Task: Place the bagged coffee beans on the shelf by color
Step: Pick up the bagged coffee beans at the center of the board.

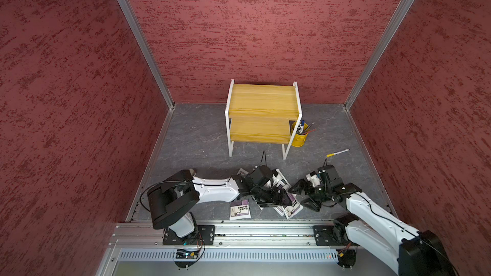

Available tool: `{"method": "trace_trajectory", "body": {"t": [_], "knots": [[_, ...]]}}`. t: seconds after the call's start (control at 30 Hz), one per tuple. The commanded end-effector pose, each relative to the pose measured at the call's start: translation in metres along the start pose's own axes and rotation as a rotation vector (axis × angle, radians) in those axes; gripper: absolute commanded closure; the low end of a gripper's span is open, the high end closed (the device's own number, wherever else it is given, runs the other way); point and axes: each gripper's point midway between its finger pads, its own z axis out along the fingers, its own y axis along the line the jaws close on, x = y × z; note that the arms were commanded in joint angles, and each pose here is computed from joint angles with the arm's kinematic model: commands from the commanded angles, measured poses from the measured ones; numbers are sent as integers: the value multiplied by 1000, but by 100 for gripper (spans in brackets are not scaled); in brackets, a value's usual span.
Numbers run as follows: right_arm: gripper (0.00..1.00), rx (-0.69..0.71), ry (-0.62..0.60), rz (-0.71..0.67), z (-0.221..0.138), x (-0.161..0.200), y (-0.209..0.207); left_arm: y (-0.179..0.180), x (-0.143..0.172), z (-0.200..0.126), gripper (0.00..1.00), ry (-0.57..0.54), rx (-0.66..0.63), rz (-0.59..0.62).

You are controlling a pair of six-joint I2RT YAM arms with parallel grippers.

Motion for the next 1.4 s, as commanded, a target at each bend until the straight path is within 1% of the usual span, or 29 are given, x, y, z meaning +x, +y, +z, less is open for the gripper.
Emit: {"method": "trace_trajectory", "body": {"t": [0.0,0.1,0.3,0.6,0.8,0.97,1.1,1.2,1.27,1.37], "knots": [[2,10,5,20,5,3,-8,2,-8,3,16,-24,16,-3],[2,1,8,25,5,4,-7,4,-11,4,21,-19,18,-9],[2,-9,11,33,7,5,-7,8,-15,5,27,-26,19,-19],[2,-10,12,34,8,4,-7,13,-20,5,50,-28,23,-32],[2,-9,12,32,8,4,-6,16,-22,6,72,-23,21,-47],[2,-6,3,21,5,2,-2,18,-26,3,82,-22,26,-52],[2,9,-28,-37,-6,-3,11,10,-33,-5,91,-25,49,-40],[2,31,-62,-98,-22,-8,27,-2,-40,-16,96,-18,74,-11],[2,42,-82,-142,-33,-12,39,-12,-44,-27,97,-16,93,11],[2,42,-104,-215,-51,-14,61,-28,-46,-48,97,-1,120,52]]}}
